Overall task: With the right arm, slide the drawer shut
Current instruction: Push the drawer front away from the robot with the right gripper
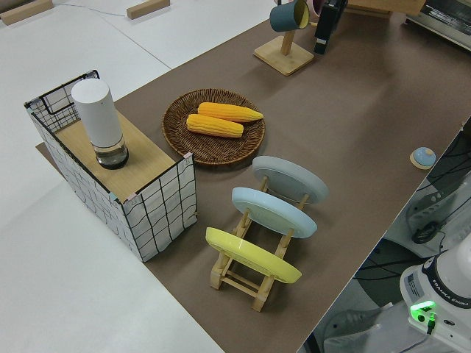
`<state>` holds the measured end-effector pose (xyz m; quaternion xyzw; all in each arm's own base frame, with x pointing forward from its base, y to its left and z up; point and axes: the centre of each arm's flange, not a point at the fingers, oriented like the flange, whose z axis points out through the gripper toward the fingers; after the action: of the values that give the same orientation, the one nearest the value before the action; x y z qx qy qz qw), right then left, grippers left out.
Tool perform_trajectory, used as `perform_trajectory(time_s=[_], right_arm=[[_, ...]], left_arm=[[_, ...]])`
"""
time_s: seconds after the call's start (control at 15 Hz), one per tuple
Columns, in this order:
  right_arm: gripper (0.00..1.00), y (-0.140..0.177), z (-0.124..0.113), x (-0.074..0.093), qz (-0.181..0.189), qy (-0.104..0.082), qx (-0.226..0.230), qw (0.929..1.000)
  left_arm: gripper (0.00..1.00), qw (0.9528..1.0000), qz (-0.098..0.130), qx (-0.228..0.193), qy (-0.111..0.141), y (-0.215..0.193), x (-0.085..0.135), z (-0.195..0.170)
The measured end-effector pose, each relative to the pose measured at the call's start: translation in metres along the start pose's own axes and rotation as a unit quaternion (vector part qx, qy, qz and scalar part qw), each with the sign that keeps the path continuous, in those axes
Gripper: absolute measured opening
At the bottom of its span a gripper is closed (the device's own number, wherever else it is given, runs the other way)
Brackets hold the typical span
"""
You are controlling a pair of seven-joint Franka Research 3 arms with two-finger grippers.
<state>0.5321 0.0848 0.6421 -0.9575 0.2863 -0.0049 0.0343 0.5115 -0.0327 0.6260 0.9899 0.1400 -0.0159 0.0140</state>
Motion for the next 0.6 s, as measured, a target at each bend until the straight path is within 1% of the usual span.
perform_trajectory(time_s=[0.13,0.33,0.47,0.6], right_arm=[[0.01,-0.017,0.002,-0.017,0.035,-0.001,-0.001,0.9994],[0.01,-0.04,0.004,-0.041,0.087,-0.003,-0.002,0.9962],[0.01,-0.057,0.007,-0.059,0.107,-0.003,-0.003,0.9943],[0.01,-0.074,0.016,-0.075,0.125,0.0,0.001,0.9921]], left_arm=[[1.0,1.0,0.0,0.0,0.0,0.0,0.0,0.0],[1.0,1.0,0.0,0.0,0.0,0.0,0.0,0.0],[1.0,1.0,0.0,0.0,0.0,0.0,0.0,0.0],[1.0,1.0,0.0,0.0,0.0,0.0,0.0,0.0]])
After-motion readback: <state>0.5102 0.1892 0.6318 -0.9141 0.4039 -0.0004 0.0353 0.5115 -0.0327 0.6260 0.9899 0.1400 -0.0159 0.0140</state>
